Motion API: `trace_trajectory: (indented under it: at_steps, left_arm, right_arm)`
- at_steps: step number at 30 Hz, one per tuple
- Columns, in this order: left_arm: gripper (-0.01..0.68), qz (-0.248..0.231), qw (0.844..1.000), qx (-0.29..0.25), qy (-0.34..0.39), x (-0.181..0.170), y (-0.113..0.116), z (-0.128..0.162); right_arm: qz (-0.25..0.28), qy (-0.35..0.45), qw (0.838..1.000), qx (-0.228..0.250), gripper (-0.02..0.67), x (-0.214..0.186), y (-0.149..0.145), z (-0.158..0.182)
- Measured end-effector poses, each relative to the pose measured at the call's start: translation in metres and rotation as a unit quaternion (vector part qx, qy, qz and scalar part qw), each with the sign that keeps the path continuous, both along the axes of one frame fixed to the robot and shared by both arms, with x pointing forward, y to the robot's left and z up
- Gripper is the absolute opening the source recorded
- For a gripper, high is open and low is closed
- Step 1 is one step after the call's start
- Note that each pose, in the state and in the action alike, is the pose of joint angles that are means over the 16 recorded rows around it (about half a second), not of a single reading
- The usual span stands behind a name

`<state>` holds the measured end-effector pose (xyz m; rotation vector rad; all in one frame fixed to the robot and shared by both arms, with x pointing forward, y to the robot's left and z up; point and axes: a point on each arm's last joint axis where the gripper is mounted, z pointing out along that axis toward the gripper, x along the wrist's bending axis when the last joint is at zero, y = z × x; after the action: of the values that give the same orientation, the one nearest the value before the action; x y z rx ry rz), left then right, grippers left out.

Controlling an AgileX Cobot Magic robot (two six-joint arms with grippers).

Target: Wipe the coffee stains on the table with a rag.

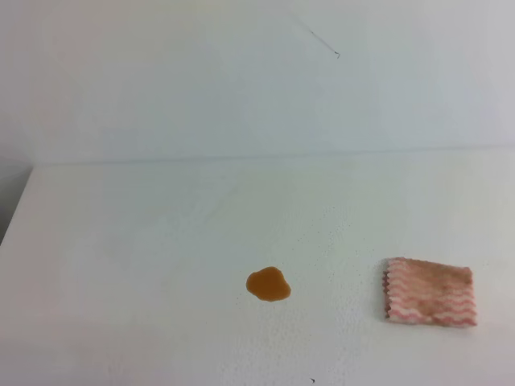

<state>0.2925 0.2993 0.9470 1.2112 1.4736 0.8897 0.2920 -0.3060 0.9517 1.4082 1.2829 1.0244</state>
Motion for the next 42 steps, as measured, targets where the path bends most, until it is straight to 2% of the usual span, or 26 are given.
trace_trajectory:
  at_steps: [17,37,42]
  left_arm:
    - [-0.003,0.000,1.000,0.000,0.000,0.000,0.000,0.000]
    - [-0.003,0.000,1.000,0.000,0.000,0.000,0.000,0.000]
    - [-0.003,0.000,1.000,0.000,0.001,0.000,0.000,0.000]
  right_arm:
    - [0.002,-0.015,1.000,-0.001,-0.004,0.001,0.000,0.003]
    - [0.017,-0.103,0.995,-0.009,-0.004,0.002,0.003,0.019]
    - [0.026,-0.152,0.988,-0.013,-0.004,0.002,0.005,0.028]
